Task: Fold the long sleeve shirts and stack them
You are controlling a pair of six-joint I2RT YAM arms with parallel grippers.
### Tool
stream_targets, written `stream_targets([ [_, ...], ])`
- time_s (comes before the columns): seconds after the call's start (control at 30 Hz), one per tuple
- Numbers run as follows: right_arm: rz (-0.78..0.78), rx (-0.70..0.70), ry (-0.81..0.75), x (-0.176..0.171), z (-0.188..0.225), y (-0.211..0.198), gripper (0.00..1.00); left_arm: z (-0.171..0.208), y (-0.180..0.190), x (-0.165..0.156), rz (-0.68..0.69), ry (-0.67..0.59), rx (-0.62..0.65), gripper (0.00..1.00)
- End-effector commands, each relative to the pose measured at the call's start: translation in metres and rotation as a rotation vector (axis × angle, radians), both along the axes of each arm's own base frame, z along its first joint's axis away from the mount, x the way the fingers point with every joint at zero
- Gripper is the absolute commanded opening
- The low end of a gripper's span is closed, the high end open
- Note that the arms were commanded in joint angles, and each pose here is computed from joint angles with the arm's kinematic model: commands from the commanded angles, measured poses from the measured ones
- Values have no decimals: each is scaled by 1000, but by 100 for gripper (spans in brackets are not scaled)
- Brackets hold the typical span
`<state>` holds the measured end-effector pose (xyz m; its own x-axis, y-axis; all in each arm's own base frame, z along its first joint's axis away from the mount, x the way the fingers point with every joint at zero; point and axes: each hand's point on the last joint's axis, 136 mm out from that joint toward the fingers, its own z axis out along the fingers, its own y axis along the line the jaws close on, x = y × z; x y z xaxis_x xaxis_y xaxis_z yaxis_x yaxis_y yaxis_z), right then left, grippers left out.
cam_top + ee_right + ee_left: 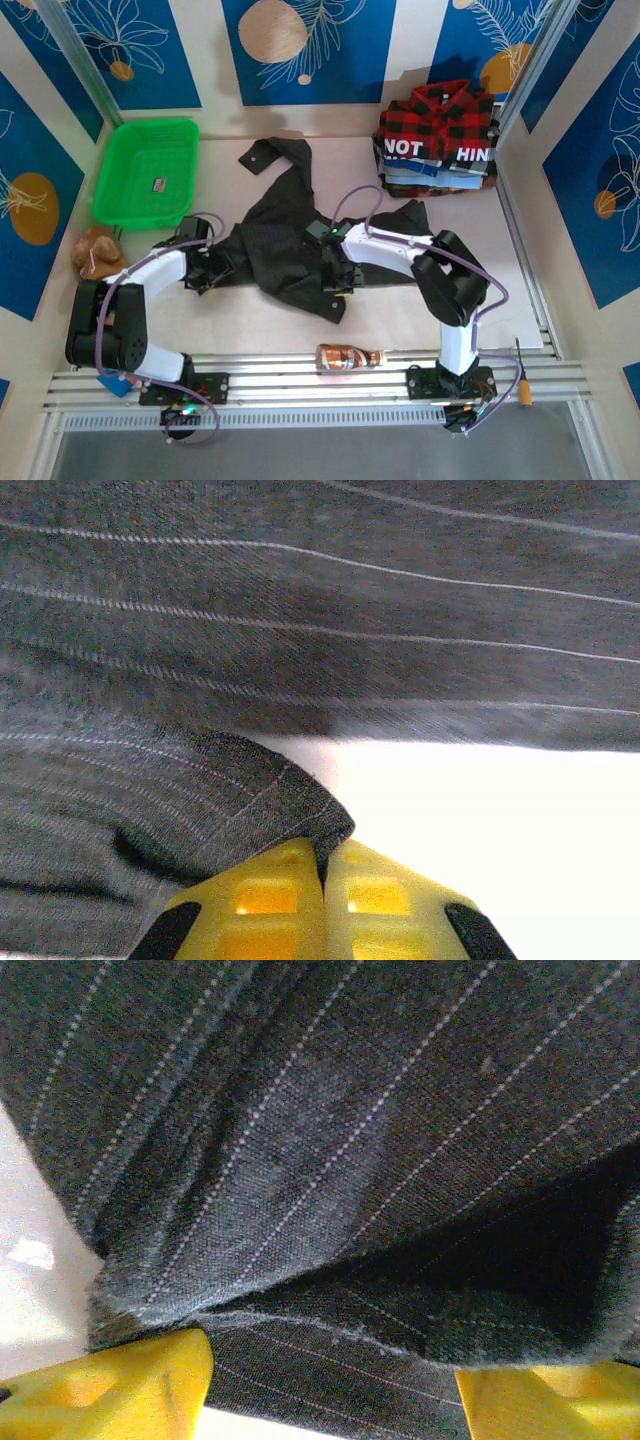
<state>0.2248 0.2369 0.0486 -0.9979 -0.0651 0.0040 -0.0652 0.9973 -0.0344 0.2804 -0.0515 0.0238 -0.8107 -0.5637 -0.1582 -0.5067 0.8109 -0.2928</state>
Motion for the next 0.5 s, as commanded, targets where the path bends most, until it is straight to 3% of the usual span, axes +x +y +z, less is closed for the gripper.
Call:
stream_targets([
  [0.0, 91, 18, -78, 6, 62, -14, 0, -15, 21, -30, 7, 106, 85, 69],
  [0.2, 134, 81, -113, 14, 112, -48, 0, -11, 28, -33, -11, 102, 126, 70],
  [0.47, 56, 73, -166, 30, 135, -107, 0, 8, 25, -26, -15, 6, 103, 77],
])
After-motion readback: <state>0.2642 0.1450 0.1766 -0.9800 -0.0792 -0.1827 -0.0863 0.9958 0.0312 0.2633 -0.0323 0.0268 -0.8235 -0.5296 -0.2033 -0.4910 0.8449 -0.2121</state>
